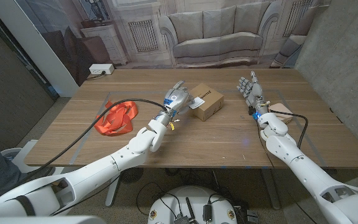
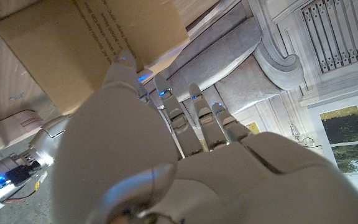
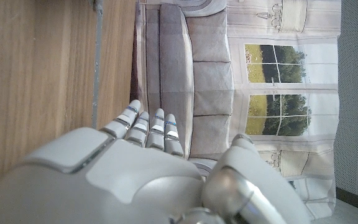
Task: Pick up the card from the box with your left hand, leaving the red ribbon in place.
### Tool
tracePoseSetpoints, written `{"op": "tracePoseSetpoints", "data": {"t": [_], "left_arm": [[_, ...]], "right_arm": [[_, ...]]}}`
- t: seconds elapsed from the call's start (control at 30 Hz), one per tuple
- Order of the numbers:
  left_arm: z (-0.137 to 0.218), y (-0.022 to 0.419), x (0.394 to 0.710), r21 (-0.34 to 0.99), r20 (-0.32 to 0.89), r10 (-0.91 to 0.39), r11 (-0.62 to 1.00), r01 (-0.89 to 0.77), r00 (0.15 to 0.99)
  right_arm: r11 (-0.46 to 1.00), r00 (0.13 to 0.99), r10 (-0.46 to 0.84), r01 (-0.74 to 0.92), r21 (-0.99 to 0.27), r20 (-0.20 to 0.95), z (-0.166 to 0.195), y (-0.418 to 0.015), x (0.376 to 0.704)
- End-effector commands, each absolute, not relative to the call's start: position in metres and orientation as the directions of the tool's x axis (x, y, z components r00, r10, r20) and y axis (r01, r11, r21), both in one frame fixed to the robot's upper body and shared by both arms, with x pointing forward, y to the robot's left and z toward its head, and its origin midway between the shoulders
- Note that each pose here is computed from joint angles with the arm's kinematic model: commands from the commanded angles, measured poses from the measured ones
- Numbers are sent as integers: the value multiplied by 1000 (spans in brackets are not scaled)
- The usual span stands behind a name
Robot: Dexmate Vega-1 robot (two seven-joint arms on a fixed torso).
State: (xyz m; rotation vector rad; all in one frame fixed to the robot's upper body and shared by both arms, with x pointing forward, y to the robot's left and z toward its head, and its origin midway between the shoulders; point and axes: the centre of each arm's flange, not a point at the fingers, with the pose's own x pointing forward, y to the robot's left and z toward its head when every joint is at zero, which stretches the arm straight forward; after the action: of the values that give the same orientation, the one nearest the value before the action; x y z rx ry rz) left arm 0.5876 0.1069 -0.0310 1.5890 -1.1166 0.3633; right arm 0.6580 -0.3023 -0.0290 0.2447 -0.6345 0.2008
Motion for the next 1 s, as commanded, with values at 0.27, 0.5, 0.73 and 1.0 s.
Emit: {"op": "tracePoseSetpoints", "data": {"t": [0.27,0.5,0.73,1.0], "left_arm": [[-27,107,584,569,758,-432,73,-819,488],[-24,107,582,561,770,-414,74,-825,486],[-20,108,578,545,784,-404,84,-834,471],[-16,109,574,542,795,-387,107,-833,467]], "right_arm": [[955,784,116,-258,149,610,-27,-302,655],[954,782,117,-259,149,612,-26,-301,654],[954,781,115,-258,150,613,-25,-300,653],[954,783,116,-259,150,611,-24,-299,653]]}}
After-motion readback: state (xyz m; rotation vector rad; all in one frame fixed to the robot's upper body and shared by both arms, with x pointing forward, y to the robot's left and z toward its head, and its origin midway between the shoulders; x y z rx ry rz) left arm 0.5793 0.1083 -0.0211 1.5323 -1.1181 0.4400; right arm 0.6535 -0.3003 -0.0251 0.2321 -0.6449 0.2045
